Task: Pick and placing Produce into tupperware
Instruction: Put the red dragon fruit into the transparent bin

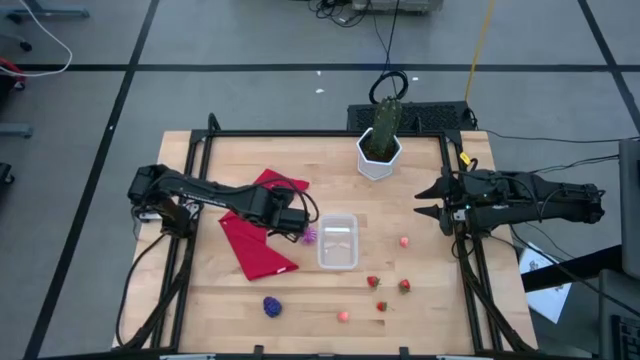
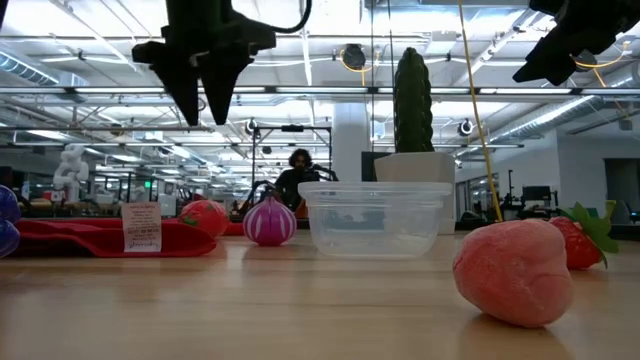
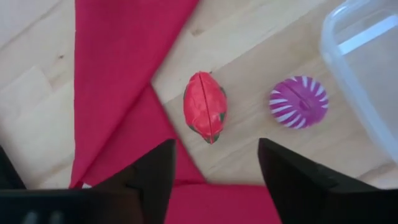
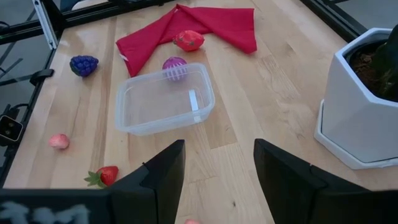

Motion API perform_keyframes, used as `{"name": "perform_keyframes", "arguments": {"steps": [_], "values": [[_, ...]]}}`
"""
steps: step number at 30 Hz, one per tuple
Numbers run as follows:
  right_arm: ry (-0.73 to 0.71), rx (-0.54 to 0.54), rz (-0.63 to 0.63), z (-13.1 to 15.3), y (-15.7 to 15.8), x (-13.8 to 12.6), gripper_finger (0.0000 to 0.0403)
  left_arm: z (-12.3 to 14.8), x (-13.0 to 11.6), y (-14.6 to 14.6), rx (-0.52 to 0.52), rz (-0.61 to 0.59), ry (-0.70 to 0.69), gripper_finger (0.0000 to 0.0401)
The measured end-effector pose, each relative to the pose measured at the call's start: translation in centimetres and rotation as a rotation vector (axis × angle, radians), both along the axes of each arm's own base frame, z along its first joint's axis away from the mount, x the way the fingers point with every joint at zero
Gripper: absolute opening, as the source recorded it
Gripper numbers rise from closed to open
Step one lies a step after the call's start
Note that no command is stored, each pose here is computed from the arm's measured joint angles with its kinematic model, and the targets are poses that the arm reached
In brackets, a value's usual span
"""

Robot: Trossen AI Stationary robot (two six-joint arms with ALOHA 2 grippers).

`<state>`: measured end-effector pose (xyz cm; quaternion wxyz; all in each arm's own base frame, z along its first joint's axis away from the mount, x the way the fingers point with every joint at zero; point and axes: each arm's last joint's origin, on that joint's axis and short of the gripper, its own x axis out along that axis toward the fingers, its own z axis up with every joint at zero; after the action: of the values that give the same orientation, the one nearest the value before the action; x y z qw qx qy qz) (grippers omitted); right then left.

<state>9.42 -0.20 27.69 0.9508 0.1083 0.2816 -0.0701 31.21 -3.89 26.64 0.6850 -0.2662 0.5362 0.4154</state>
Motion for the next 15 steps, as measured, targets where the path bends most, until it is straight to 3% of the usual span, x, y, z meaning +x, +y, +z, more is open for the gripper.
{"name": "perform_keyframes", "arguments": {"steps": [7,15], "values": [[0.000,0.000,0.000,0.0,0.0,0.0,0.0185,-2.1,-0.2,0.0,-0.012,0.017,0.004,0.0312],[0.000,0.000,0.000,0.0,0.0,0.0,0.0185,-4.1,-0.3,1.0,-0.013,0.015,0.004,0.0346]]}}
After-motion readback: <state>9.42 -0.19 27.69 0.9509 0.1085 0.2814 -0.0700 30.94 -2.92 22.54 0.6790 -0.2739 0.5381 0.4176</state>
